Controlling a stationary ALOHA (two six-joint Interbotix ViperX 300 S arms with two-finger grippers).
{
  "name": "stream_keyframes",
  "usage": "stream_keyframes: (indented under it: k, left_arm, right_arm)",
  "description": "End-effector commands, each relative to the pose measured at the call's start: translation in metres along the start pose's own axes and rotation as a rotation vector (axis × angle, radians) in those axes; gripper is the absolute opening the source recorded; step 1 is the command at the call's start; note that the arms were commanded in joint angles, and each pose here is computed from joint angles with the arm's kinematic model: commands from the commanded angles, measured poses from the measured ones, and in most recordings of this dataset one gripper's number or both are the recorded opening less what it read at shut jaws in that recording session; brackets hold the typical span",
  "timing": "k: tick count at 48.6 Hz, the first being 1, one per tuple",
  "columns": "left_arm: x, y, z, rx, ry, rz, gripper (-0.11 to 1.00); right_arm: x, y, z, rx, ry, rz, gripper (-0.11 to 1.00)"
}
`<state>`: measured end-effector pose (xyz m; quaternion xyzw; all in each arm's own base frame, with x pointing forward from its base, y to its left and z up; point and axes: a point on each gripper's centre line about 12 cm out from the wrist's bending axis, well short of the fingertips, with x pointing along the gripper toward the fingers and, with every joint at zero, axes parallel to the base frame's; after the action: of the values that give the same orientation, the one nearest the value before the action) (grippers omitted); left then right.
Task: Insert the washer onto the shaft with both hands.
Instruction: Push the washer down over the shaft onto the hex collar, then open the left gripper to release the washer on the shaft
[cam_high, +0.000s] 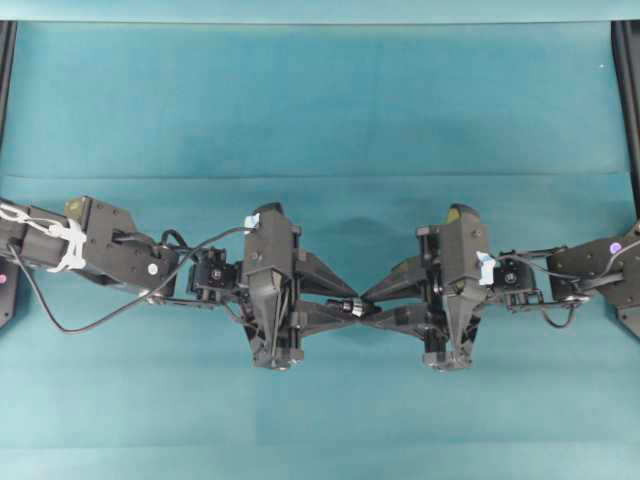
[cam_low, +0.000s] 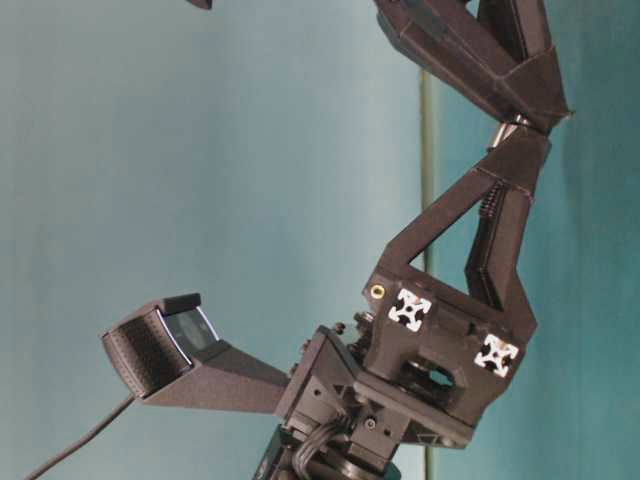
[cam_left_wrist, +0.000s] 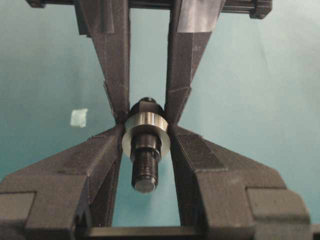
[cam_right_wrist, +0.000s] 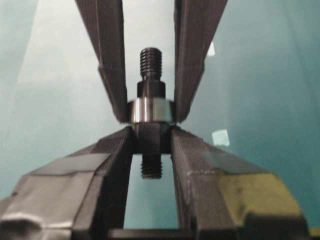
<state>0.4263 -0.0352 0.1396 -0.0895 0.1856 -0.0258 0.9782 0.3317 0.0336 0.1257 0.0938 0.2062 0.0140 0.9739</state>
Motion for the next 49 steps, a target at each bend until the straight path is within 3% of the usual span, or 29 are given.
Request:
stream_keyframes:
  k: [1,26,39,41,46,49]
  left_arm:
    - [0.001,-0.002,0.007,0.004,-0.022,-0.007,0.37]
    - [0.002,-0.002,0.014,0.000,-0.035,-0.006,0.37]
    - [0.002,0.000,0.010,-0.006,0.035,0.012,0.37]
    - [0.000,0.000,0.011,-0.005,0.038,0.013,0.43]
    - [-0.002,-0.001,0.015,-0.003,0.028,0.010,0.75]
    - [-0.003,-0.001,0.017,-0.003,0.026,0.012,0.88]
  right_arm:
    - [0.002,0.002,0.010,0.003,-0.033,0.007,0.00]
    - [0.002,0.002,0.010,0.003,-0.031,0.007,0.00]
    - [0.002,0.002,0.009,0.003,-0.027,0.006,0.00]
    - [0.001,0.002,0.009,0.003,-0.028,0.006,0.00]
    - [0.001,0.002,0.009,0.003,-0.028,0.006,0.00]
    - [0.001,0.002,0.009,0.003,-0.028,0.006,0.00]
